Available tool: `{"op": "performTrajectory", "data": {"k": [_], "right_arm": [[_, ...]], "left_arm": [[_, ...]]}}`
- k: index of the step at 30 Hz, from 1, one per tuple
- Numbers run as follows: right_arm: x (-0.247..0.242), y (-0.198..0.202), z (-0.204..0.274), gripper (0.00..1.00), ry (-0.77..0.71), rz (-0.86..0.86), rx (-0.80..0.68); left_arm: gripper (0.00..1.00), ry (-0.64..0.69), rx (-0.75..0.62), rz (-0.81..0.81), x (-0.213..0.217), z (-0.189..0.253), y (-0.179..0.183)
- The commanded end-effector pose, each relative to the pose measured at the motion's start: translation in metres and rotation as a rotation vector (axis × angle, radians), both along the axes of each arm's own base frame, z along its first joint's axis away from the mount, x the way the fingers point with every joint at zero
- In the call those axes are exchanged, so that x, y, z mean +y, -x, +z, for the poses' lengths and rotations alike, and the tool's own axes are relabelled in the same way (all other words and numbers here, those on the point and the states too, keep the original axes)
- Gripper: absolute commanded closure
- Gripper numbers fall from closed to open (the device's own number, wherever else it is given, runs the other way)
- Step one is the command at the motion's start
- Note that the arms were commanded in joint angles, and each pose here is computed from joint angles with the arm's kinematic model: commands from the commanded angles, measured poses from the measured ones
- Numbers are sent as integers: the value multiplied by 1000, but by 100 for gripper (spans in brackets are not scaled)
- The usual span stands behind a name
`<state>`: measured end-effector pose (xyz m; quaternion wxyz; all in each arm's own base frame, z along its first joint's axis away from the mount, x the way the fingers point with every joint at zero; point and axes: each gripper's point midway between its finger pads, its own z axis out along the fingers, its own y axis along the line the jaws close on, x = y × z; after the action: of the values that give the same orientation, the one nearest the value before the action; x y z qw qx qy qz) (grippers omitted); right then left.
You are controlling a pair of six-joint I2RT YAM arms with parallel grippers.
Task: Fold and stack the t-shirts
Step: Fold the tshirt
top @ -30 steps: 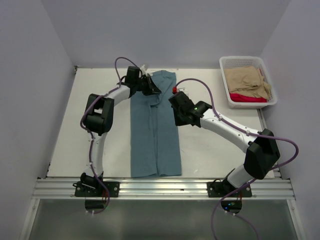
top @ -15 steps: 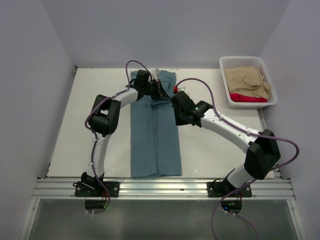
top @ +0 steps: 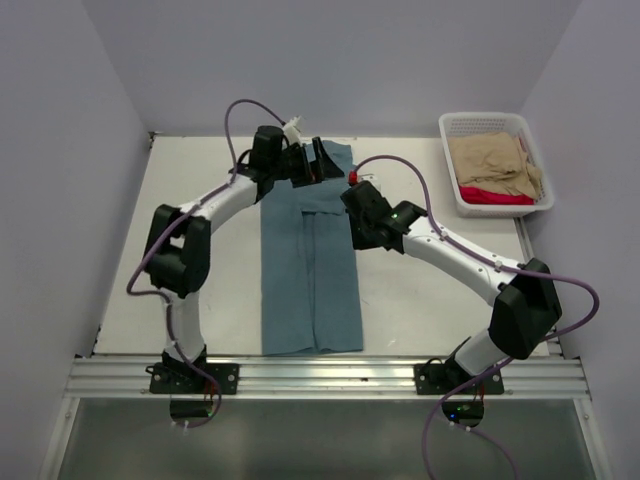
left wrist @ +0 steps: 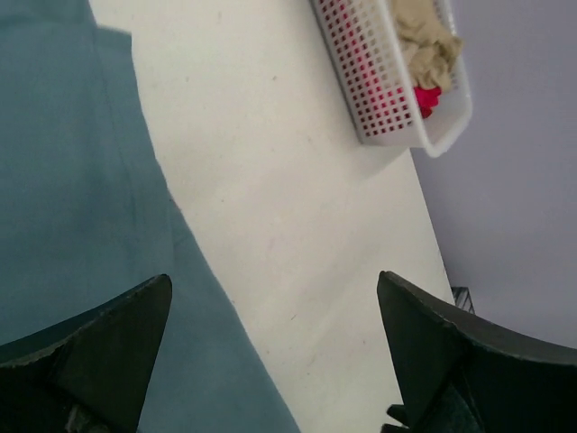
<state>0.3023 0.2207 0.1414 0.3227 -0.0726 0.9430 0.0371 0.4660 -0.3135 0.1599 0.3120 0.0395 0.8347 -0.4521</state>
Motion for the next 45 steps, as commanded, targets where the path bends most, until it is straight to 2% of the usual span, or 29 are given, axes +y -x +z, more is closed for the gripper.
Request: {"op": "performTrajectory", "data": {"k": [1, 2, 3, 5, 8, 9, 10, 11, 12, 14, 15, 17, 18, 20, 21, 24, 27, 34, 45], "right_arm": [[-2, -3, 17, 79, -38, -20, -48], [-3, -3, 17, 81, -36, -22, -48], [-5, -2, 13, 82, -29, -24, -44], [-6, 1, 8, 85, -28, -28, -34], [-4, 11, -8, 85, -52, -17, 10], [-7, 20, -23, 78, -52, -9, 43], [1, 26, -27, 71, -105, 7, 63], [3, 32, -29, 59, -135, 15, 73], [0, 45, -44, 53, -143, 24, 115], [10, 56, -51, 38, -222, 48, 148], [7, 69, -61, 36, -236, 55, 180], [20, 85, -65, 28, -339, 84, 230], [16, 98, -76, 27, -352, 89, 262], [21, 108, -80, 26, -416, 85, 287], [15, 119, -91, 26, -406, 78, 312], [11, 134, -99, 28, -423, 69, 341], [13, 149, -105, 31, -470, 64, 388], [16, 164, -111, 34, -505, 42, 429], [19, 173, -120, 43, -505, 26, 470]], "left_arm": [[0, -21, -210, 80, 24, 71, 9], [0, -107, -164, 146, 42, 39, 16], [0, -151, -144, 182, 54, 29, 24], [0, -282, -55, 258, 88, -9, 55], [0, -403, 63, 291, 123, -52, 109], [0, -401, 44, 299, 128, -42, 125], [0, -439, 93, 295, 138, -65, 150], [0, -460, 107, 302, 144, -69, 165], [0, -437, 71, 295, 142, -57, 180], [0, -442, 136, 257, 147, -77, 217], [0, -406, 108, 249, 146, -66, 227], [0, -381, 173, 217, 148, -78, 258], [0, -344, 152, 213, 148, -68, 266], [0, -306, 209, 190, 148, -75, 289], [0, -269, 192, 184, 147, -68, 295], [0, -208, 271, 144, 143, -78, 322], [0, -202, 367, 102, 143, -96, 346], [0, -283, 541, 37, 155, -126, 387], [2, -332, 693, 24, 168, -150, 425]]}}
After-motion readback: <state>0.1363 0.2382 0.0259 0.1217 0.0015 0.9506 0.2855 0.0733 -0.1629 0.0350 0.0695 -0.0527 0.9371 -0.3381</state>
